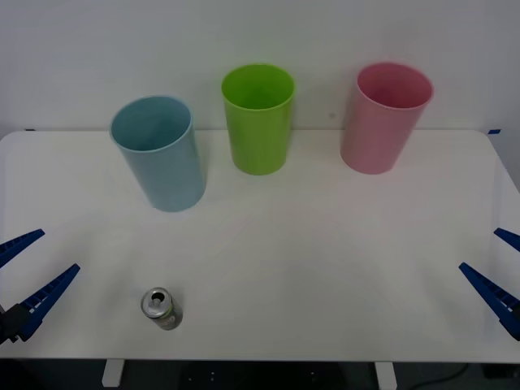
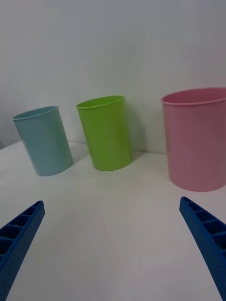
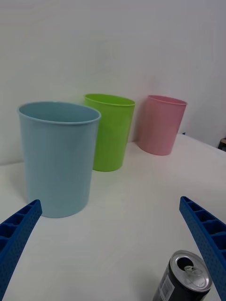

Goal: Grasp the object on the table and drop it into the matching bin: aluminum can to the light blue bin, PET bottle to the pink bin.

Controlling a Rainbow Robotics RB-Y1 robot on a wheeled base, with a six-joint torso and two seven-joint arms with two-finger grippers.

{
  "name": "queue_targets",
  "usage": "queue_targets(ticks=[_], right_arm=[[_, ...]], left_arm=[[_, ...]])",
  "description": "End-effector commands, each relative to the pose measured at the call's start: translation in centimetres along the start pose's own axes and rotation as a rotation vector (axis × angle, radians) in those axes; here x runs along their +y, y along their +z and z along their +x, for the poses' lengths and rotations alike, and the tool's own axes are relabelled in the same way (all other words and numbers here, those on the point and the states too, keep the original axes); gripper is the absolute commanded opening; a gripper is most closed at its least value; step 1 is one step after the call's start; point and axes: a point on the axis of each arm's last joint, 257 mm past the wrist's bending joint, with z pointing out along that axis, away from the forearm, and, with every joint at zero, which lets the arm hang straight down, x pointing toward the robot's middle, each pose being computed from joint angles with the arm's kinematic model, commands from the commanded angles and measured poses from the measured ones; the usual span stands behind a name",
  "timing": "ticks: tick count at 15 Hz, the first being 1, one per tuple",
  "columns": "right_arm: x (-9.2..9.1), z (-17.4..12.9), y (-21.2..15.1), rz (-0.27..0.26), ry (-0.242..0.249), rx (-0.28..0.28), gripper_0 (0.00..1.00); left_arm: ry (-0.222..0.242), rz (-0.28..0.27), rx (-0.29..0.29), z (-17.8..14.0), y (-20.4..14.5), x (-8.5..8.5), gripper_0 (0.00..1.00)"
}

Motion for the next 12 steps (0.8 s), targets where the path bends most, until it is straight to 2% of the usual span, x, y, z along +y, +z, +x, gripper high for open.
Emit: queue_targets(ticks=[1, 2, 5, 8, 12], right_arm=[[0.0, 0.0, 0.0, 0.000, 0.000, 0.000, 1.00], [0.0, 0.0, 0.0, 0.000, 0.000, 0.000, 1.00], [0.0, 0.0, 0.0, 0.000, 0.000, 0.000, 1.00], [0.0, 0.0, 0.0, 0.000, 0.000, 0.000, 1.00], [0.0, 0.0, 0.0, 0.000, 0.000, 0.000, 1.00]], left_arm=[[0.000, 0.000, 0.000, 0.0, 0.0, 0.0, 1.00], [-0.040, -0.019, 0.007, 1.4, -0.4, -0.2, 1.00], [-0.051, -0.006, 0.001, 1.3, -0.2, -0.7, 1.00], [-0.038, -0.015, 0.025, 1.7, -1.1, -0.5, 1.00], [-0.005, -0.004, 0.099, 2.8, -2.9, -0.6, 1.00]])
